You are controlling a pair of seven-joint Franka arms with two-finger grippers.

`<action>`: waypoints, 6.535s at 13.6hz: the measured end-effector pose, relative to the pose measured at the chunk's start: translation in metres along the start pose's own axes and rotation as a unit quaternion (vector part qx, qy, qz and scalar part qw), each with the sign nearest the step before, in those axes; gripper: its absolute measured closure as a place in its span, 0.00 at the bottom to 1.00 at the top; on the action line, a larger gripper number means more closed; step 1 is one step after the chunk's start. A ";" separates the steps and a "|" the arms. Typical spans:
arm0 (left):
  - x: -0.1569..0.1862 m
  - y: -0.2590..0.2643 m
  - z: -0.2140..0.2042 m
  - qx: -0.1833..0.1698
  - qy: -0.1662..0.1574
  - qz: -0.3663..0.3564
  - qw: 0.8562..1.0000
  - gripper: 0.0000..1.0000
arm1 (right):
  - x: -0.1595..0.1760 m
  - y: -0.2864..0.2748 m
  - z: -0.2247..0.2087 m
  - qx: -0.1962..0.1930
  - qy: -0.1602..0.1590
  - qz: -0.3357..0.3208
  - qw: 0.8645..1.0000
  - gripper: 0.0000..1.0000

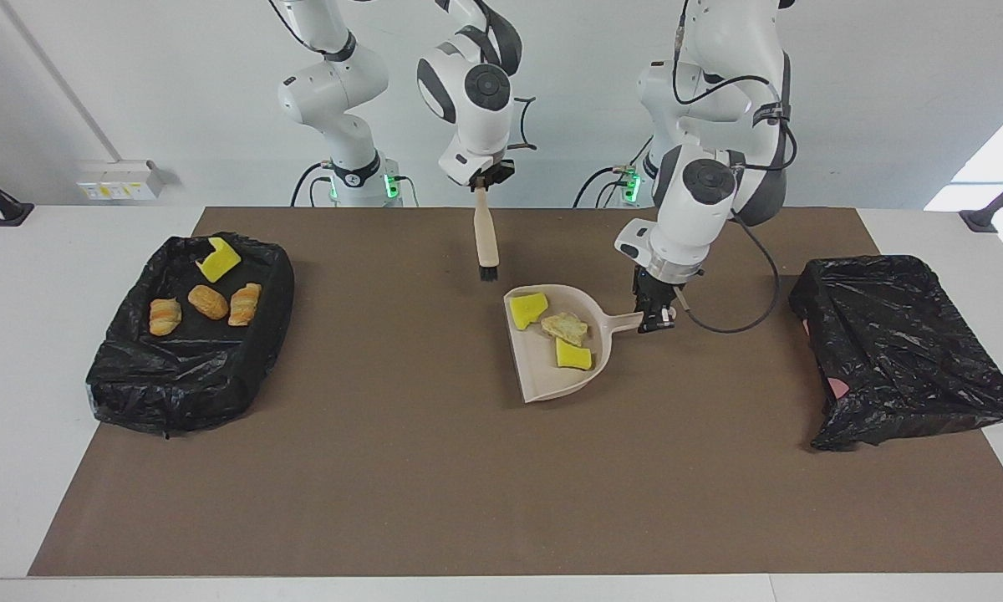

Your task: Sweep and dump trash in bin

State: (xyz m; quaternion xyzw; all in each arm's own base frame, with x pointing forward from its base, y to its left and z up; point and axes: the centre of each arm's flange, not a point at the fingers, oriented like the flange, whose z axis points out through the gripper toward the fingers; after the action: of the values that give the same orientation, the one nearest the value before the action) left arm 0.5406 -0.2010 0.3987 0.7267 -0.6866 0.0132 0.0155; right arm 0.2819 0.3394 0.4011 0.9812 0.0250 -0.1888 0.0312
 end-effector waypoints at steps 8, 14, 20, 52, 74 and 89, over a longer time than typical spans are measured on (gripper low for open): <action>-0.099 -0.053 -0.142 -0.007 0.019 -0.001 1.000 0.69 | 0.006 -0.028 0.082 -0.009 0.018 0.015 1.000 0.74; -0.199 -0.065 -0.171 0.001 0.012 0.011 1.000 0.69 | 0.012 -0.029 0.084 -0.004 0.021 -0.006 1.000 0.70; -0.349 -0.054 -0.178 -0.006 -0.052 0.015 0.999 0.69 | 0.047 -0.025 0.057 0.010 0.047 0.006 0.999 0.00; -0.272 -0.035 -0.167 0.067 -0.329 -0.303 0.892 0.69 | 0.102 0.424 -0.312 0.023 0.206 0.083 0.975 0.00; 0.196 0.069 -0.015 -0.023 -0.004 -0.666 0.746 0.69 | 0.091 0.402 -0.320 0.036 0.210 0.035 0.977 0.00; 0.158 0.003 -0.019 -0.021 0.061 -0.731 0.679 0.00 | 0.091 0.400 -0.320 0.035 0.210 0.033 0.977 0.00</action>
State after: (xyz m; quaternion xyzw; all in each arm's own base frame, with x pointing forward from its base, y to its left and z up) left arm 0.5463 -0.3583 0.4239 0.9945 0.0655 0.0275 0.0771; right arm 0.5084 -0.0337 0.6848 0.9997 -0.0084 0.0216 -0.0032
